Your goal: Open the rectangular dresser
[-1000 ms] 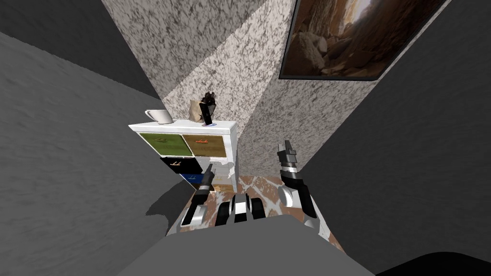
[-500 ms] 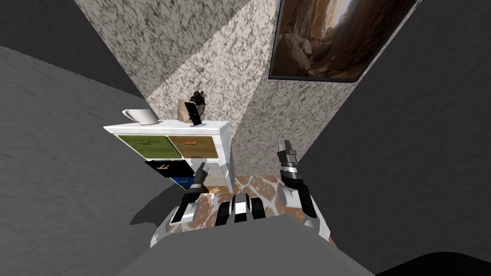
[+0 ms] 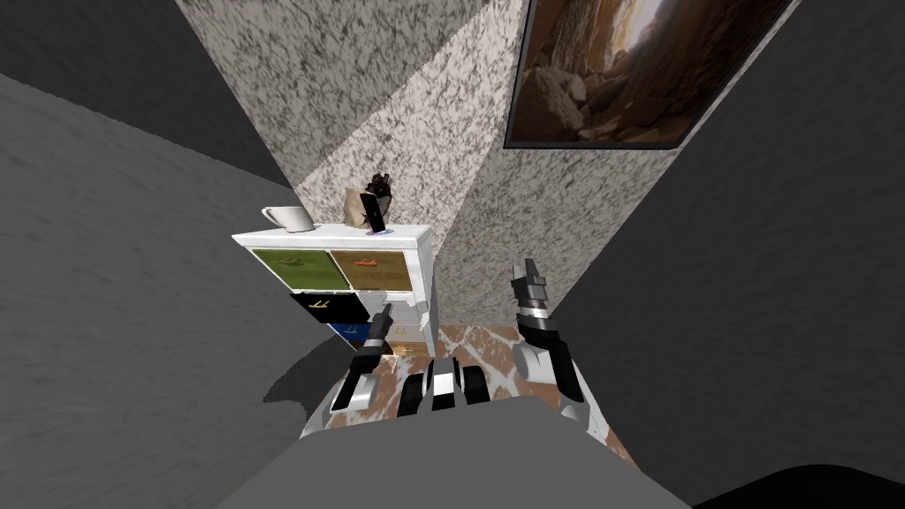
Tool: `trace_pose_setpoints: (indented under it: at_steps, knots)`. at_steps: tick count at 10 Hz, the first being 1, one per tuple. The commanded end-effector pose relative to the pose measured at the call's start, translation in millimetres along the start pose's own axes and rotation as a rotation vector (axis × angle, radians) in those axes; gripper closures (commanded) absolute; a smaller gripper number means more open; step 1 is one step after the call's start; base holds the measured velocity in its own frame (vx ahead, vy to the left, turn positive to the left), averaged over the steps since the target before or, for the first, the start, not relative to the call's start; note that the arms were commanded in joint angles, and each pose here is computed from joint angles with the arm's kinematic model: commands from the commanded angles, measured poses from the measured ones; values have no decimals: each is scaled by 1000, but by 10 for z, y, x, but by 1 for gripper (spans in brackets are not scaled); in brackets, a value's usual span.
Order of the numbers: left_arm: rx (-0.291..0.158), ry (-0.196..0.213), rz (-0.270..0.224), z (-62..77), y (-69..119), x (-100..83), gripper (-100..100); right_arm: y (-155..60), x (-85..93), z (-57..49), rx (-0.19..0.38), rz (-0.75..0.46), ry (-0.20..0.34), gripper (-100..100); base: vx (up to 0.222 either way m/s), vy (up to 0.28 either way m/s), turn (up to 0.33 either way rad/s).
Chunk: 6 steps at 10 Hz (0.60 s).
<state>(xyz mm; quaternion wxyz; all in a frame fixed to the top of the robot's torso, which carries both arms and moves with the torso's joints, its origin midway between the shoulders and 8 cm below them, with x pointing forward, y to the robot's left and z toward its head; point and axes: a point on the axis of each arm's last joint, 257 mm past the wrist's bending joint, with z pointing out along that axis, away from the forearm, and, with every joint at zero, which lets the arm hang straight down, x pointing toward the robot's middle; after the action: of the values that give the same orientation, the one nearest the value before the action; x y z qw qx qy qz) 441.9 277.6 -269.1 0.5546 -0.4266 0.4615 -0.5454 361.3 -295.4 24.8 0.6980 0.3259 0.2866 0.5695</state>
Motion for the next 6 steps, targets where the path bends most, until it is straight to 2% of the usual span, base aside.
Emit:
trace_pose_setpoints:
  at_steps: [1,4,5,6]
  knots:
    - [-16,18,-1,-86,61,355,100,0,0,0,0,0,0,0,-2,109,107]
    - [-7,43,-7,-110,14,758,100,0,0,0,0,0,0,0,6,96,89]
    - [14,43,-11,-90,-55,704,100,0,0,0,0,0,0,0,3,29,-11]
    - [6,32,-6,-81,-24,476,100,0,1,0,0,0,0,0,-75,-66,-155]
